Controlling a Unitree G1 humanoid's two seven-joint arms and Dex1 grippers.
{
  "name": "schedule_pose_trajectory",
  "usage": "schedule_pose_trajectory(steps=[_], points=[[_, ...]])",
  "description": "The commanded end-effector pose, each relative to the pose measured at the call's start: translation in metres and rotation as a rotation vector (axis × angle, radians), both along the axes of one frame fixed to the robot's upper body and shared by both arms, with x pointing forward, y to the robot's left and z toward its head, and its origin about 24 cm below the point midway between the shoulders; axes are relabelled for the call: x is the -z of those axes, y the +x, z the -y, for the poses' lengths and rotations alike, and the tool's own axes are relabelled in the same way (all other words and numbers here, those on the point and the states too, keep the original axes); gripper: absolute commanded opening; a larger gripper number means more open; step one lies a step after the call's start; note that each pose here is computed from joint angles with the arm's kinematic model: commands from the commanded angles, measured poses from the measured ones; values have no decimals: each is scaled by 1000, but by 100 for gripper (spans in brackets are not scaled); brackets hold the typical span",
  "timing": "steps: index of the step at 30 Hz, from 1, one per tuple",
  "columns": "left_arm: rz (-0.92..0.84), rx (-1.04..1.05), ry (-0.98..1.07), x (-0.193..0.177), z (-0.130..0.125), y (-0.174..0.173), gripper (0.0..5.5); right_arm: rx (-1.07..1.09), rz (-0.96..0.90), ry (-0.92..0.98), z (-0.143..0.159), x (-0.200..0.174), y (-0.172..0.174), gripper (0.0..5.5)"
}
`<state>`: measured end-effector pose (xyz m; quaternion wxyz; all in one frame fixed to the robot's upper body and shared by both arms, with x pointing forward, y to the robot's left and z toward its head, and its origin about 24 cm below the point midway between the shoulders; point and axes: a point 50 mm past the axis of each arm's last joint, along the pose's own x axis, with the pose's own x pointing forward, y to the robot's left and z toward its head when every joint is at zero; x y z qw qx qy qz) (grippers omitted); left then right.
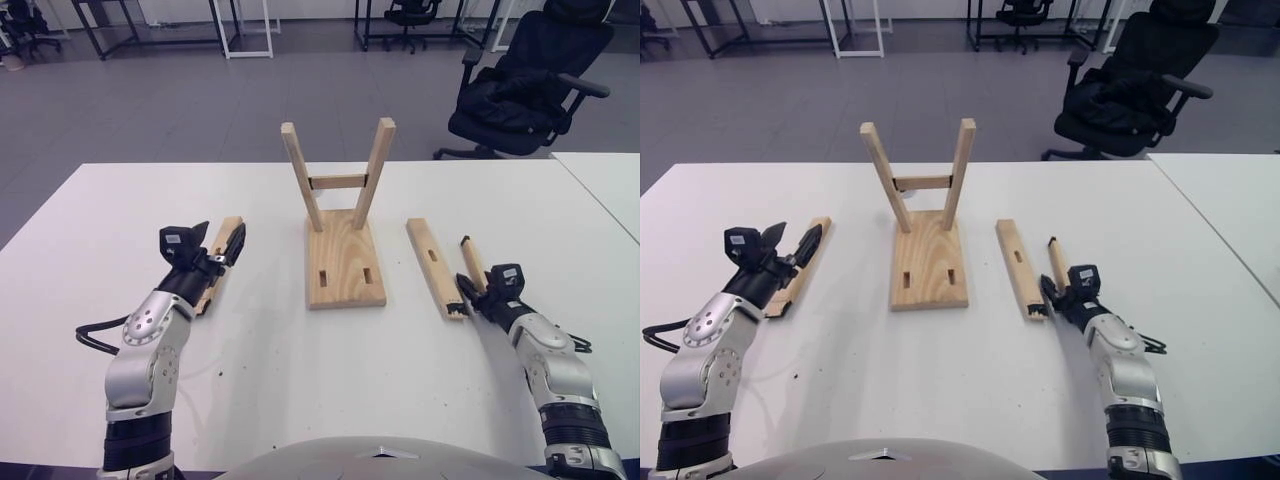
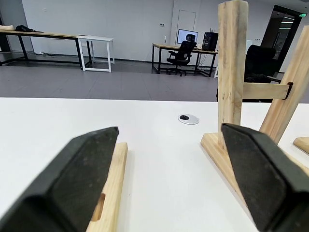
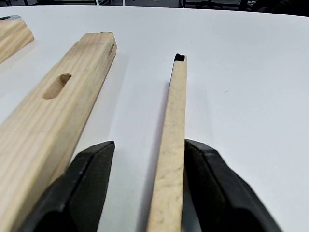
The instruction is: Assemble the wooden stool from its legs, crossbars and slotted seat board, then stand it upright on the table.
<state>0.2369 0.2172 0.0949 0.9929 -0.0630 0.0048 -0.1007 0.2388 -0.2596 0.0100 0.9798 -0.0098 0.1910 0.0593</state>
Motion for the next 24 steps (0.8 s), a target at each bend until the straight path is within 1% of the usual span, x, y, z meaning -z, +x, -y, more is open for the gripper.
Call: schedule_pose_trajectory(steps=[1, 4, 8, 10, 12, 13, 15, 16, 18, 19, 20, 22, 23, 24], points=[[-7, 5, 11, 0, 2, 2, 393, 85, -79, -50, 13, 9, -5, 223], [-12, 5, 20, 2, 3, 0, 393, 127, -63, -59, 15, 5, -7, 163], [-16, -4, 24, 3, 4, -2, 393, 110, -77, -42, 7, 6, -7, 75], [-16, -7, 26, 3, 4, -2, 393, 97, -75, -59, 7, 5, -7, 44], [-10, -4, 6, 0, 5, -1, 393, 96, -56, -73, 9, 2, -3, 43], [8, 10, -43, -7, 8, 0, 393, 96, 9, -119, 11, -9, 3, 43], [91, 83, -166, -37, 18, 4, 393, 72, 261, -357, 14, -56, 21, 43], [139, 130, -241, -56, 24, 6, 393, 17, 422, -492, 4, -86, 29, 43], [199, 221, -393, -87, 37, 8, 393, -87, 683, -692, -22, -132, 37, 43], [218, 264, -498, -103, 45, 11, 393, -123, 813, -789, -37, -153, 39, 43], [223, 321, -634, -117, 58, 12, 393, -191, 955, -918, -59, -173, 39, 43], [171, 419, -843, -135, 84, 13, 393, -337, 1179, -1101, -102, -192, 36, 43], [136, 456, -896, -139, 96, 12, 393, -388, 1260, -1135, -120, -195, 35, 43], [91, 471, -902, -139, 107, 12, 393, -410, 1312, -1129, -134, -196, 34, 43]])
